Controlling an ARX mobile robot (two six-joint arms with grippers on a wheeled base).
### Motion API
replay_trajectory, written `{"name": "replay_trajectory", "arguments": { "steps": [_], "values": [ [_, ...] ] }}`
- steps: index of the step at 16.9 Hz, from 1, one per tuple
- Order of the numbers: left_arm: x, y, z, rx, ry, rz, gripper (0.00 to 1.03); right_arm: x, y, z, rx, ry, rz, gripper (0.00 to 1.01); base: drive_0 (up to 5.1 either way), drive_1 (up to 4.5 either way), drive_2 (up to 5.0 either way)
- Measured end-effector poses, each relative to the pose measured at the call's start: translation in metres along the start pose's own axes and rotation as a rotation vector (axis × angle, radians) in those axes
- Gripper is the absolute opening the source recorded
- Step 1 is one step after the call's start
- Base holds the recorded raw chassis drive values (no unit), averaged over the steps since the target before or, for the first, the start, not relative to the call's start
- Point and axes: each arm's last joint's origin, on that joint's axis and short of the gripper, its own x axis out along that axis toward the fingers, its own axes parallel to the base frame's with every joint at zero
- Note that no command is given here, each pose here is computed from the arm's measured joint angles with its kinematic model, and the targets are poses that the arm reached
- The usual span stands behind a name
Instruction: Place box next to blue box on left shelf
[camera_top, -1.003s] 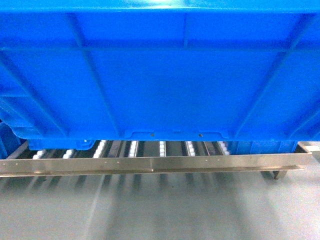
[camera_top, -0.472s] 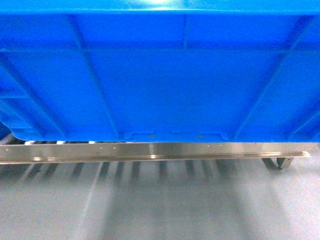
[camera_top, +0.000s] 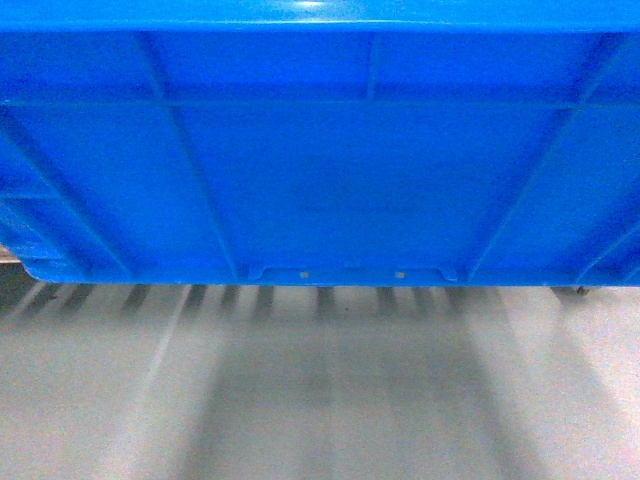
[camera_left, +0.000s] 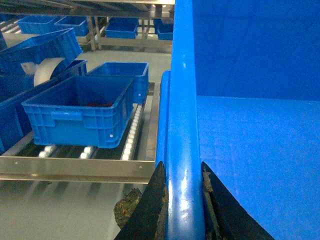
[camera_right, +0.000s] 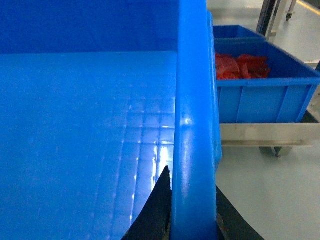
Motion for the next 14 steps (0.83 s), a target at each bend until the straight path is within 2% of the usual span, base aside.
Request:
{"name": "replay_trajectory", "arguments": {
  "steps": [14],
  "values": [
    [0.0001, 0.0000, -0.0004, 0.000, 0.002, 0.000, 0.11, 0.0000, 0.0000, -0.0006, 0.000, 0.002, 0.000, 0.08, 0.0, 0.00, 0.0]
  ]
}}
